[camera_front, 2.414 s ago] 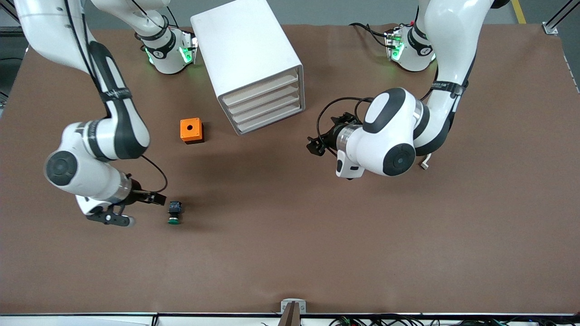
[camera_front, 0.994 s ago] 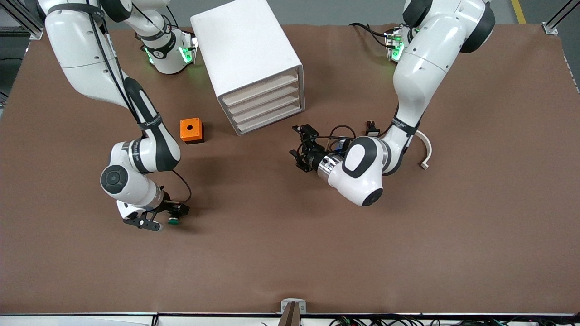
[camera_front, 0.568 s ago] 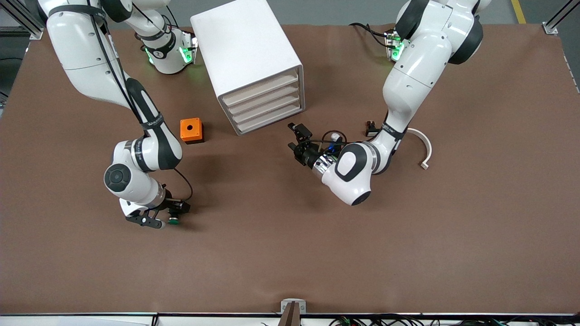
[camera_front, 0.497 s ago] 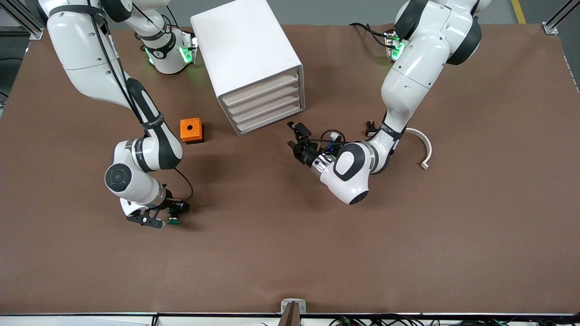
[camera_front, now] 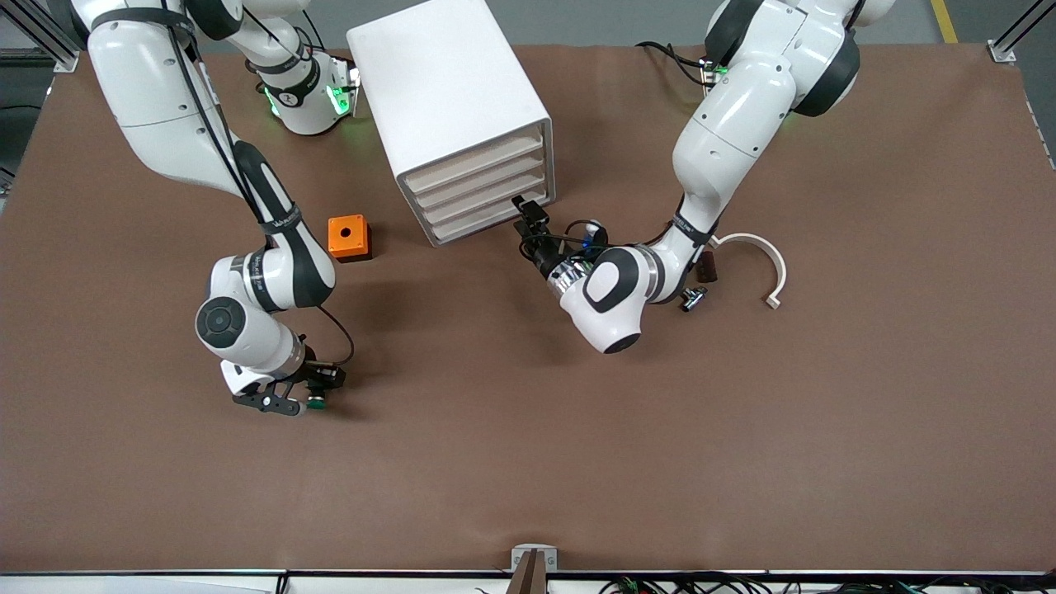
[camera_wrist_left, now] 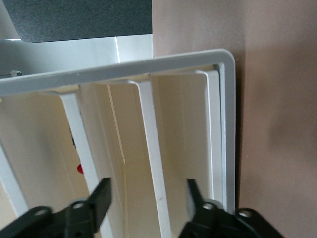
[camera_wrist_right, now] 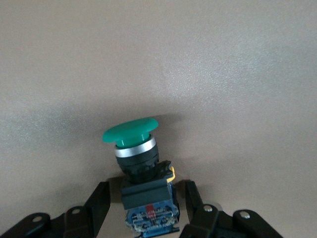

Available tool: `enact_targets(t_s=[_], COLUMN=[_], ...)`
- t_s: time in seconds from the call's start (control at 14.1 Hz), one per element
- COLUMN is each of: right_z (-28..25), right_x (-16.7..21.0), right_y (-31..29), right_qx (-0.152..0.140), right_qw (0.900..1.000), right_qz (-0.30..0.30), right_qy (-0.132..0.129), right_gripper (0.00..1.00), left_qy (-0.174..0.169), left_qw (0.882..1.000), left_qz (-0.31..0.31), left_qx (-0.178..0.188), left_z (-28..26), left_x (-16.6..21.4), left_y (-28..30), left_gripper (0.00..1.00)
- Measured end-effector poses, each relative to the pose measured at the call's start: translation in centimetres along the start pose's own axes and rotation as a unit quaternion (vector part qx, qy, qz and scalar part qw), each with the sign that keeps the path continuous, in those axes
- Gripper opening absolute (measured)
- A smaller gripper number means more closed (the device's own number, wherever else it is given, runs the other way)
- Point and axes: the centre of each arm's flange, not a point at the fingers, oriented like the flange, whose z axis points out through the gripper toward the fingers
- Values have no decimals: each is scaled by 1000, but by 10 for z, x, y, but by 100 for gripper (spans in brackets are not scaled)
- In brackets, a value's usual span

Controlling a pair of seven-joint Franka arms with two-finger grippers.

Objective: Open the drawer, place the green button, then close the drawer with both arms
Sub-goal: 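Grasp the green button with the right gripper while the left gripper grips the drawer, then pull the drawer out with the left gripper while the right gripper lifts the button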

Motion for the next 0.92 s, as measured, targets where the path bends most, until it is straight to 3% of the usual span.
enact_targets(t_s=[0.07,0.21,0.28,0.57,0.92], right_z=[0,-1,-2,-3,-51], right_x=[0,1,1,1,-4], right_y=[0,0,0,0,-27], right_qx=[0,-1,0,-2,-16], right_qw=[1000,1000,1000,1000,997], right_qz=[0,0,0,4,70], right_qy=[0,2,2,-3,-32], right_gripper=[64,44,42,42,42], left_qy=[1,3,4,20,42], left_qw=[1000,1000,1000,999,997], left_qz=[-4,-8,-9,-27,-44], left_qx=[2,11,18,31,46], left_z=[2,7,11,33,57], left_x=[2,5,5,6,12], left_y=[3,8,8,10,14], left_gripper=[63,54,54,52,49])
